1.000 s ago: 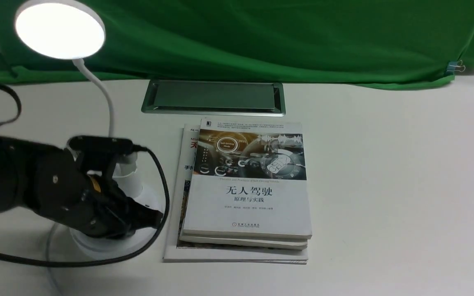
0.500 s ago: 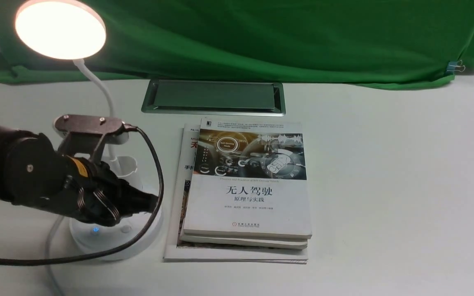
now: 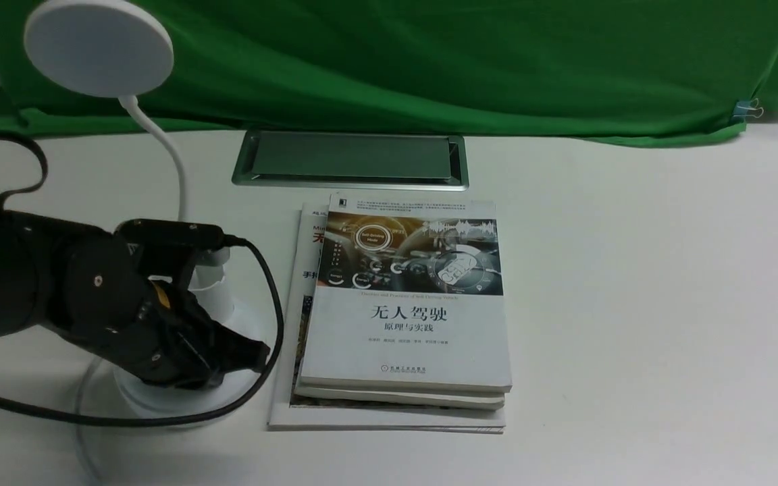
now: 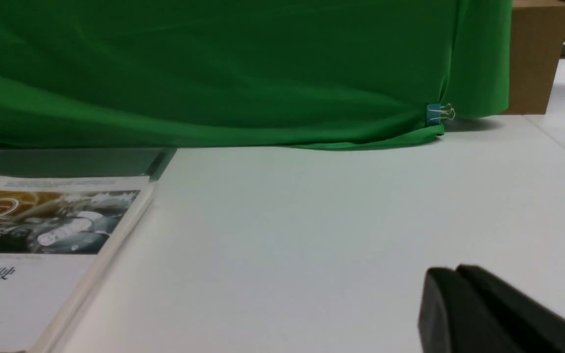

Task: Turn off the desk lamp on the white desktop by hand.
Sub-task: 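Press the power button on the round power strip under the lamp with the left gripper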

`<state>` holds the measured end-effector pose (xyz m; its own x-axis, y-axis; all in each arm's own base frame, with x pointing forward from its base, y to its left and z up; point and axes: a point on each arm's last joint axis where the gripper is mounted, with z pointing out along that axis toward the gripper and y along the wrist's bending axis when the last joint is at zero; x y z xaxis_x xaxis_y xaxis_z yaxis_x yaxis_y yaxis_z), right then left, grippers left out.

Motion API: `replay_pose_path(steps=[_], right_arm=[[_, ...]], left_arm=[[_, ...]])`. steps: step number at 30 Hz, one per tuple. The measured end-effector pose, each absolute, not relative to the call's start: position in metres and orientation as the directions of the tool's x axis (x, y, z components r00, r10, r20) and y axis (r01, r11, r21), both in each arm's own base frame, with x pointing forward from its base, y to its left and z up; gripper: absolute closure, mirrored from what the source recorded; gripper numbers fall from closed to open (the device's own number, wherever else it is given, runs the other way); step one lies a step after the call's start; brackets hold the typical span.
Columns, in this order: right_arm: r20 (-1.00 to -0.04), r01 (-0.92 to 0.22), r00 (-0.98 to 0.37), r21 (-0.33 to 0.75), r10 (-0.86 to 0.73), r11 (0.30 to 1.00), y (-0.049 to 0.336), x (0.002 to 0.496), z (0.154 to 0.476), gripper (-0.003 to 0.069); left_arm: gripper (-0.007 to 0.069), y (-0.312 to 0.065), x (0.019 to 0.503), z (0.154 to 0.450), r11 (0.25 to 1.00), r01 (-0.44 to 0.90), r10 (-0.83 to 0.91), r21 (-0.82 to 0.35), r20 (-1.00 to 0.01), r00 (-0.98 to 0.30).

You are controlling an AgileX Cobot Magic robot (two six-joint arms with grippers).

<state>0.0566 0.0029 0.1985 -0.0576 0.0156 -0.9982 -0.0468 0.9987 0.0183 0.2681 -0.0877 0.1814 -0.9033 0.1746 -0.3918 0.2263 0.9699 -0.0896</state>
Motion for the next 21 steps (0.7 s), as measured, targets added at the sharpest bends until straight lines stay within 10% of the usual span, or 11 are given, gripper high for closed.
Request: replay_pose_path(steps=[21], right_arm=[[-0.998, -0.047, -0.057, 0.018, 0.016, 0.999, 0.003, 0.057, 0.198, 0.0622]], left_arm=[[0.0606, -0.087, 0.270, 0.182, 0.963, 0.260, 0.212, -0.066, -0.407, -0.889]])
